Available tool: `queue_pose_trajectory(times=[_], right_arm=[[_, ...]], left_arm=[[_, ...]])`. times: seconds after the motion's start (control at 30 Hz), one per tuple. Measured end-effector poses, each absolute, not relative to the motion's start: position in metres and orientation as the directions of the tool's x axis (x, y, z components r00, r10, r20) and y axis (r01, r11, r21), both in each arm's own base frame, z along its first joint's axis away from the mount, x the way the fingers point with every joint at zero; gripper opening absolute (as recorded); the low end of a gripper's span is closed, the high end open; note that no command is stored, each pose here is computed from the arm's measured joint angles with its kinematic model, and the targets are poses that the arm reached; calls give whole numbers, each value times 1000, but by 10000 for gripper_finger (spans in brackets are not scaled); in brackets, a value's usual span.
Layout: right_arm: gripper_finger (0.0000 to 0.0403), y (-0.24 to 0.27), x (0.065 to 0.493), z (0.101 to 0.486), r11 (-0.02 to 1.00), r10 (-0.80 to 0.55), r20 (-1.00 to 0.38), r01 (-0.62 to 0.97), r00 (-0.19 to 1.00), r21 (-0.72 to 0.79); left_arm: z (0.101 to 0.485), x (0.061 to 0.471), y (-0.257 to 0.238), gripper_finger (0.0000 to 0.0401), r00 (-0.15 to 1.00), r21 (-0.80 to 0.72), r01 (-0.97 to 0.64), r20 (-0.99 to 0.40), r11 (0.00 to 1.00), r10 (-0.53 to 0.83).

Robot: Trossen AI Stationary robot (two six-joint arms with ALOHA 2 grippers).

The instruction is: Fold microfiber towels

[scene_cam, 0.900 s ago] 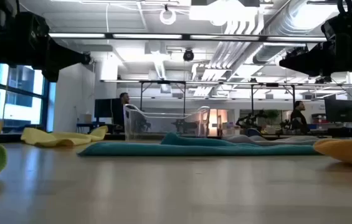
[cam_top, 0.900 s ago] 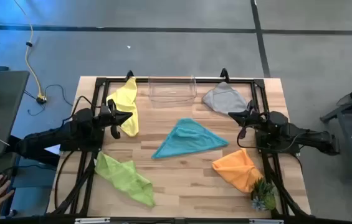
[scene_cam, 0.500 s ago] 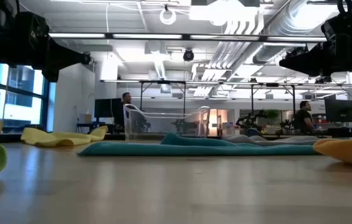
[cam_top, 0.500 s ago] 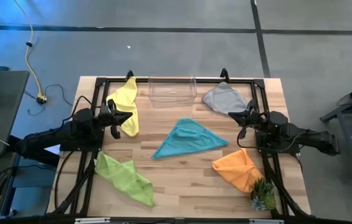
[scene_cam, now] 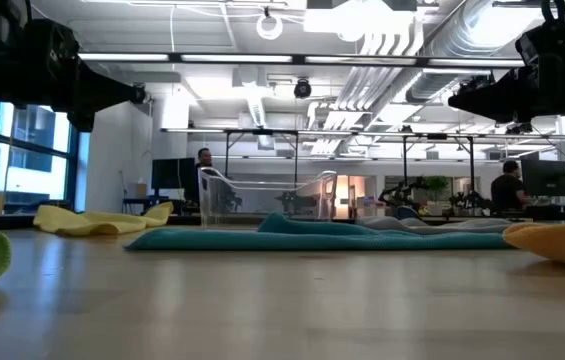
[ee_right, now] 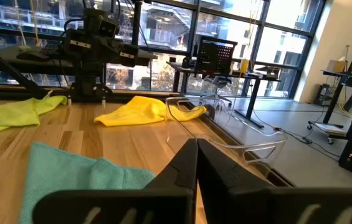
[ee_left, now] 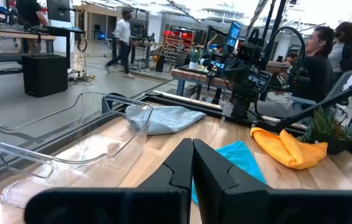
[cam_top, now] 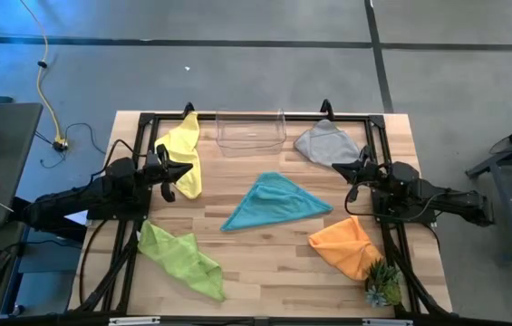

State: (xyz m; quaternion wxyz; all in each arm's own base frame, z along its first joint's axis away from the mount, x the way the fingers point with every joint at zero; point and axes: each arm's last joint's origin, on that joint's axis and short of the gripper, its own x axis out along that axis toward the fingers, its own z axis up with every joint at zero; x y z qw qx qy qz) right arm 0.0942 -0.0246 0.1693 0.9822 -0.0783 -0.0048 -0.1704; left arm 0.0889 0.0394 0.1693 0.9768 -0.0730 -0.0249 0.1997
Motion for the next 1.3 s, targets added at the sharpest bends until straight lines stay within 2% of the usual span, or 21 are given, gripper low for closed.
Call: queue_pose_trajectory(times=[0.47, 0.9, 1.03, 1.3], right_arm=[[0, -25, 94, 169, 930, -334, 36, 335, 942, -152], [0, -25, 94, 169, 930, -334, 36, 335, 942, -152], [0, -25, 94, 169, 930, -334, 36, 335, 942, -152], [0, -25, 94, 169, 930, -334, 36, 335, 942, -152]], left_arm=[[169, 89, 39, 0, 919, -153, -386, 20, 910, 394], [178, 88, 39, 0, 913, -143, -376, 111, 916, 392], [183, 90, 35, 0, 950, -139, -249, 157, 959, 269], [188, 104, 35, 0, 976, -139, -211, 30, 967, 217]])
